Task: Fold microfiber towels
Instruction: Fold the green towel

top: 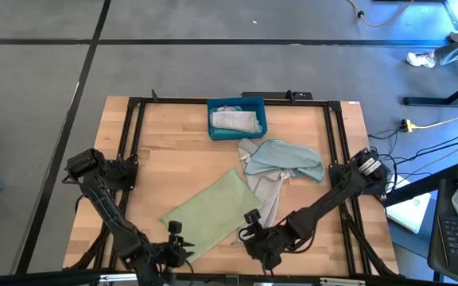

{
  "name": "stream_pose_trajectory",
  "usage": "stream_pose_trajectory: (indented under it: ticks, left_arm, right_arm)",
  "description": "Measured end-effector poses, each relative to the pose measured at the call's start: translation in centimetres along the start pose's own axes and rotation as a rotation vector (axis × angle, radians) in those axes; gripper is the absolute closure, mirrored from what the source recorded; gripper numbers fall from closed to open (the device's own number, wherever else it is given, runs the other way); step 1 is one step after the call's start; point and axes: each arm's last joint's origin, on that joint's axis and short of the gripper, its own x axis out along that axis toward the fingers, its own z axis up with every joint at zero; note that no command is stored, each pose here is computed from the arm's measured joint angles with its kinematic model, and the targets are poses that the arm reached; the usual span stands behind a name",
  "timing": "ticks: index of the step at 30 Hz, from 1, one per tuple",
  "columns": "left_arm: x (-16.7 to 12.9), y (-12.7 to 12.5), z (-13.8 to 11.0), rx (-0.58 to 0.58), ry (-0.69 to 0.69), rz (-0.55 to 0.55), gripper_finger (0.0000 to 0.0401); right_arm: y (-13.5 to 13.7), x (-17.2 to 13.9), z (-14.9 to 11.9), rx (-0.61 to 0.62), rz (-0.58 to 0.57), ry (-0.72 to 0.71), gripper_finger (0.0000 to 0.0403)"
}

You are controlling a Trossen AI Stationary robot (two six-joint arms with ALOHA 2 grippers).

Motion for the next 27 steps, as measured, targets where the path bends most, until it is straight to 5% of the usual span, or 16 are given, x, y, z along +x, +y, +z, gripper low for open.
stream_pose_trajectory:
  ticks: [7,27]
  left_arm:
    - [-0.28,-0.55,-0.26,-0.001,0.053,-0.095,0.0303]
    - [0.02,-0.01,-0.18,0.047,0.022,-0.012,0.0303]
  right_arm:
    - [0.39,1.3,-0.28,0.005,-0.001,0.011,0.025]
    - [0.41,1.32,-0.03,0.069,0.002,-0.014,0.025]
